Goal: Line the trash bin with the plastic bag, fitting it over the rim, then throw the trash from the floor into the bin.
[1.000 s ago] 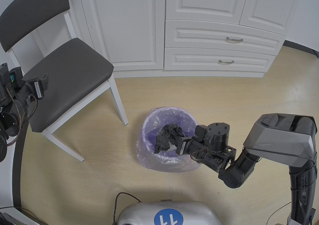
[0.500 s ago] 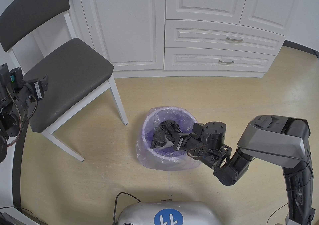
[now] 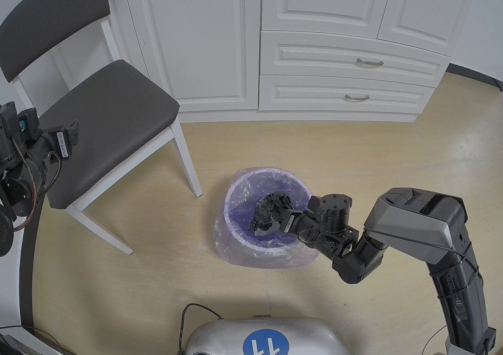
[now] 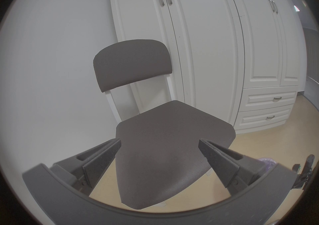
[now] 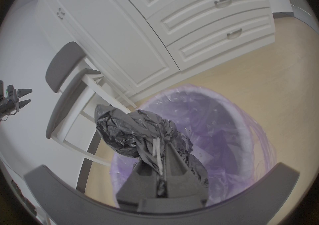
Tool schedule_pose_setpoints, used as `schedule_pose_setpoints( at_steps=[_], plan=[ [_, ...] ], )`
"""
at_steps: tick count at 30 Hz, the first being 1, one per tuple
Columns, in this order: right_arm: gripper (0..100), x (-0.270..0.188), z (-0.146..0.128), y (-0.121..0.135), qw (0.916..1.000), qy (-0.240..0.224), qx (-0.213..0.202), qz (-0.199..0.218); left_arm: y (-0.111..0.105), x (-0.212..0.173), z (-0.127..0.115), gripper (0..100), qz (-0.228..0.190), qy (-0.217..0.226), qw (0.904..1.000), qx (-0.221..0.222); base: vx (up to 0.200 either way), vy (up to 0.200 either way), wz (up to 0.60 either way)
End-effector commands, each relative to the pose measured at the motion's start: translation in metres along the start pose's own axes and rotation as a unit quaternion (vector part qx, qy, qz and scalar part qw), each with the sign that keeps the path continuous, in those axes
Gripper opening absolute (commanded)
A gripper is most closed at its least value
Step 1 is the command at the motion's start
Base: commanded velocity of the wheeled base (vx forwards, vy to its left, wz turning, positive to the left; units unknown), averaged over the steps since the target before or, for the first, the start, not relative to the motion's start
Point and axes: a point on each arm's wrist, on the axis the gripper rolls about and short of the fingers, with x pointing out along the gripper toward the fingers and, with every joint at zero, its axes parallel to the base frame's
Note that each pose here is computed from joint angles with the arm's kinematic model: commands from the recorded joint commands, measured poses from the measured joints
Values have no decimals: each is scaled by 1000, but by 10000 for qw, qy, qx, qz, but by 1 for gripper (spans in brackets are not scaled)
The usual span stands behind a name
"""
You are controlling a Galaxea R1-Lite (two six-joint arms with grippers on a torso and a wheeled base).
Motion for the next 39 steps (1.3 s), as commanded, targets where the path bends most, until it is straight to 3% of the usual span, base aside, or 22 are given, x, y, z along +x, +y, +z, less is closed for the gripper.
schedule_pose_setpoints(
  at_steps=[1,11,27,31,35,39],
  plan=[
    [100,7,-7,-9,9999,46,136,-80,-1,2,-2,100,-3,43,10000,20,0,0,0],
    [100,3,2,-4,9998,-86,151,0,-2,3,-4,100,-13,77,10000,36,0,0,0],
    [100,-23,38,22,9993,-274,90,231,-7,0,-9,100,-132,160,9998,80,0,0,0],
    [100,-43,62,29,9983,-408,-348,228,-20,-1,-17,100,-352,263,9990,121,0,0,0],
    [100,-65,77,26,9950,-62,-997,-75,-24,-1,-22,100,-424,170,9989,91,0,0,0],
    [100,-80,94,14,9910,316,-1202,-497,-31,-6,-29,100,-587,201,9980,115,0,0,0]
  ],
)
